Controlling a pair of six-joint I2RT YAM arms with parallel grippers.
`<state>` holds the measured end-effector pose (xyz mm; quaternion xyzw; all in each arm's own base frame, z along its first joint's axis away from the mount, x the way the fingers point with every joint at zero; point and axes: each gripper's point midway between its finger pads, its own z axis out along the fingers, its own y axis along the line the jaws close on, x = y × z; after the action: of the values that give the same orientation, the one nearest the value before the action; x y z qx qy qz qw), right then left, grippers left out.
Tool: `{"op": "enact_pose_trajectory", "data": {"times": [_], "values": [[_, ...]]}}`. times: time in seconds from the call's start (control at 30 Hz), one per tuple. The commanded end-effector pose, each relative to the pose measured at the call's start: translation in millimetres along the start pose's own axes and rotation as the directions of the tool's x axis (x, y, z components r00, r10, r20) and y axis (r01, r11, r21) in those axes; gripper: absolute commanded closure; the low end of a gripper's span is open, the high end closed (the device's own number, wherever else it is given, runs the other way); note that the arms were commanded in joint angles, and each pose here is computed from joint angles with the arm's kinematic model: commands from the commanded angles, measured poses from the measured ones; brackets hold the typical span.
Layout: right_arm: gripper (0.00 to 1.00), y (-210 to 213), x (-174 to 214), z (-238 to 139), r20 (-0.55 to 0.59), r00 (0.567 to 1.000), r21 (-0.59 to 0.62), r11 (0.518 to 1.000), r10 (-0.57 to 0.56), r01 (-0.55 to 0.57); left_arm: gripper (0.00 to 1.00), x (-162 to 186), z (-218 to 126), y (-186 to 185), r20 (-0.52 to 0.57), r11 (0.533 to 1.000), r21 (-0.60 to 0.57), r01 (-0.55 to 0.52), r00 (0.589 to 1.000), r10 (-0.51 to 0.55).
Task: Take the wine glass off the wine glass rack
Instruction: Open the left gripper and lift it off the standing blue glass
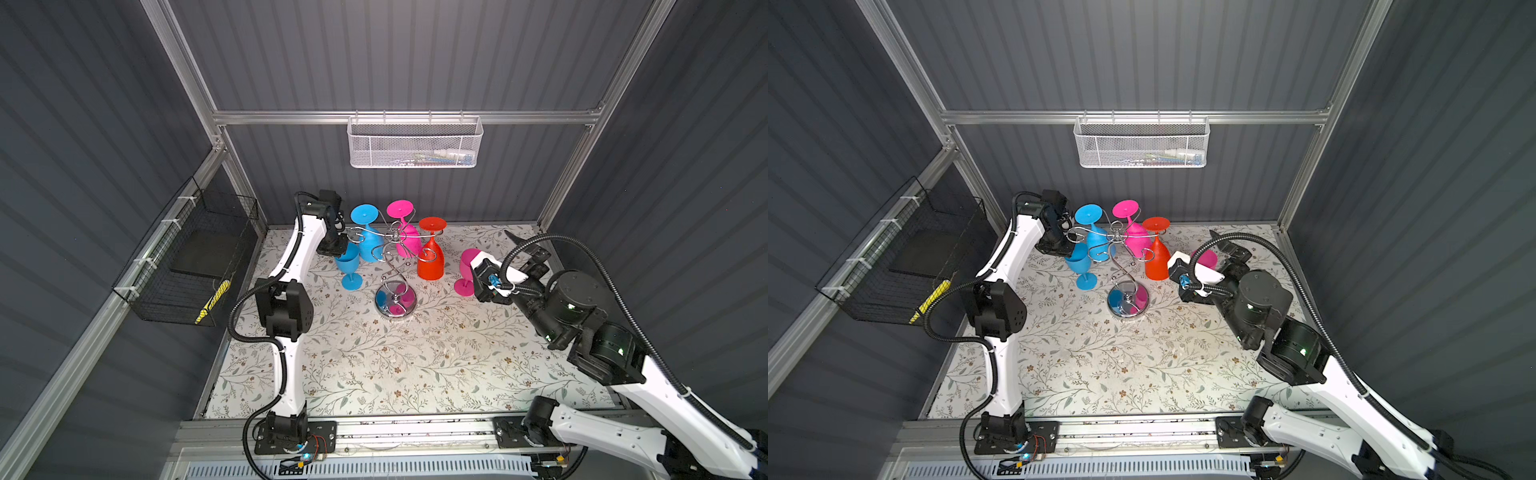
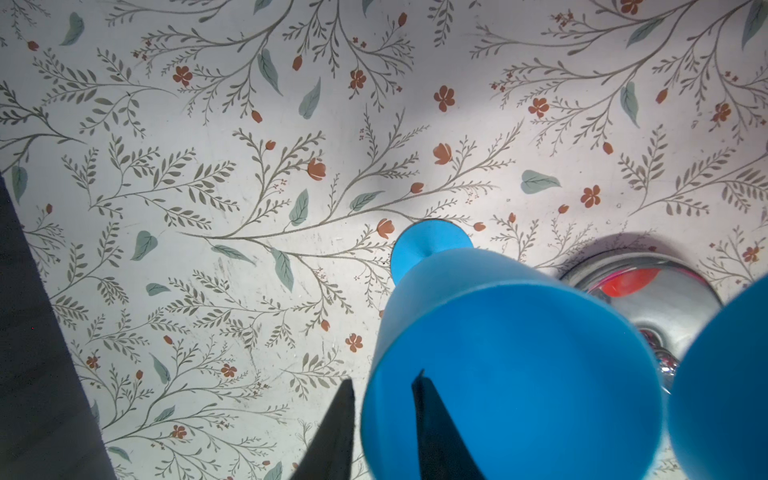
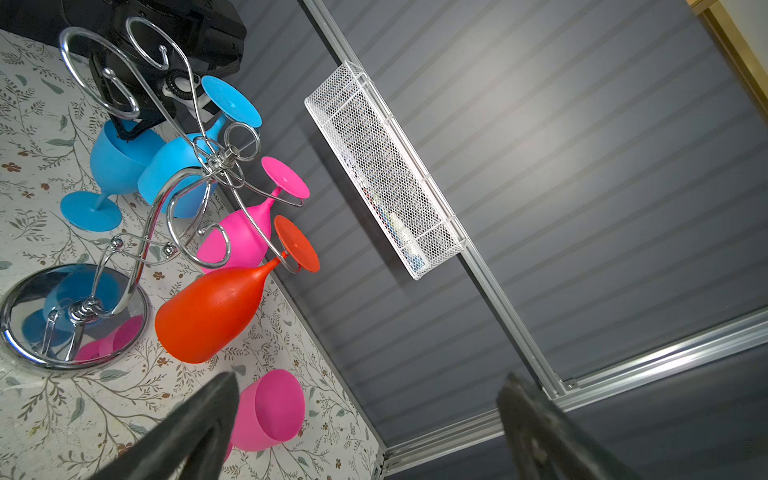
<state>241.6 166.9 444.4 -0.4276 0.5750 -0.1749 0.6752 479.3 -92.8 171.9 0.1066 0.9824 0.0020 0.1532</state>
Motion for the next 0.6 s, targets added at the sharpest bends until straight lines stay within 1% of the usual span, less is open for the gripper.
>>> {"op": "enact_pose_trajectory", "data": {"times": [0.0, 0.1, 0.27, 0.57], "values": [[0.01, -1.5, 2.5, -2.2, -0.010, 1.000, 0.012, 1.000, 0.014, -0.014, 0.70, 0.7, -11.8, 4.2, 0.012, 1.000, 0.016, 0.013, 1.000, -0.013], [0.01, -1.3, 2.5, -1.8, -0.011, 1.000, 0.012, 1.000, 0.013, -0.013, 0.64, -1.0, -20.6, 8.1, 0.035, 1.000, 0.015, 0.023, 0.999, -0.023], [0.01, -0.9, 1.1, -0.7, -0.007, 1.000, 0.010, 1.000, 0.013, -0.013, 0.59, -1.8, -33.4, 9.7, 0.066, 0.999, 0.038, 0.037, 0.997, -0.040], [0.01, -1.5, -0.5, 0.6, -0.004, 1.000, 0.012, 1.000, 0.006, -0.006, 0.56, -1.0, -57.1, 16.1, 0.117, 0.998, 0.034, 0.060, 0.991, -0.064]]}}
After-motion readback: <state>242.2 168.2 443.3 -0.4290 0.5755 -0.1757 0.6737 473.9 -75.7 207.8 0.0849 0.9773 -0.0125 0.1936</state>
